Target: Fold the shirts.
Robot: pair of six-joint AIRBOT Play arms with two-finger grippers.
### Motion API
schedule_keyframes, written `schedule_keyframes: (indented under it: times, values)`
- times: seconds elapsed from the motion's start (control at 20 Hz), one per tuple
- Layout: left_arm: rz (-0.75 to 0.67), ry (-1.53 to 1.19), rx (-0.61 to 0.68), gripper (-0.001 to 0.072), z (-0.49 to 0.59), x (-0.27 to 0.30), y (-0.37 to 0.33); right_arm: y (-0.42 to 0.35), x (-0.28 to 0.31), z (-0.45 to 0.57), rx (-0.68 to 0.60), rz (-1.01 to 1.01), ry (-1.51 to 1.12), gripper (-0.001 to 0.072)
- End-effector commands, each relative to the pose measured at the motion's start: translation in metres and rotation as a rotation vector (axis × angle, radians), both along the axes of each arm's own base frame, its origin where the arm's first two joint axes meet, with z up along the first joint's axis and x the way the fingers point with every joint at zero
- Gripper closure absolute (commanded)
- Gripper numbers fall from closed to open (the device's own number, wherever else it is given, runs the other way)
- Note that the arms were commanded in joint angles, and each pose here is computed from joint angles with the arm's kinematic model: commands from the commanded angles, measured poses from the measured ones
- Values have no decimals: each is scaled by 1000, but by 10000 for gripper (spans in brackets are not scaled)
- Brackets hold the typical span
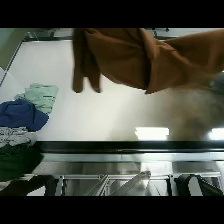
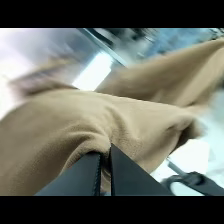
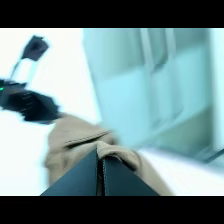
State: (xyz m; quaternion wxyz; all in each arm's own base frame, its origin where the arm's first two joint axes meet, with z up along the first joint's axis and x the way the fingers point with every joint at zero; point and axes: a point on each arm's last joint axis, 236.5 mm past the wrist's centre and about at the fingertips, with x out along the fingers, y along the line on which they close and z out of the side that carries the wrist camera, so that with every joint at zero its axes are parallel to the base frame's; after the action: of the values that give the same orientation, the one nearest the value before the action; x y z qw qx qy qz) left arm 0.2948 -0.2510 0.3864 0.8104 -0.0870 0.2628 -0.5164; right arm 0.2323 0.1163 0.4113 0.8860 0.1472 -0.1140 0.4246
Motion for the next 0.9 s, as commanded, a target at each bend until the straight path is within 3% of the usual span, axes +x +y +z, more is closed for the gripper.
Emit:
schedule_keyframes:
  times: [0.0,0.25,0.4,0.45,0.5,0.55,0.6,0.65,0.85]
  values:
    - [271,-71,70,676,-7,-4,56,-21,-1,13,5,-257,-1,698]
    - [377,279,145,671,-160,87,76,-24,106,-108,144,-43,471,697]
    - [356,546,215,667,-277,121,73,15,181,-246,88,-29,774,697]
    - [349,613,235,476,-311,130,73,17,203,-290,69,-77,850,696]
    - [341,677,252,123,-340,138,72,12,226,-333,45,-145,915,696]
    - [329,727,256,-13,-358,147,74,5,241,-363,25,-176,958,667]
    - [315,756,267,-13,-367,154,80,-3,253,-381,33,-179,996,479]
    - [301,774,270,-13,-367,160,88,-11,258,-386,36,-157,1006,359]
    - [311,841,259,-12,-342,160,135,-78,247,-373,58,-182,1078,344]
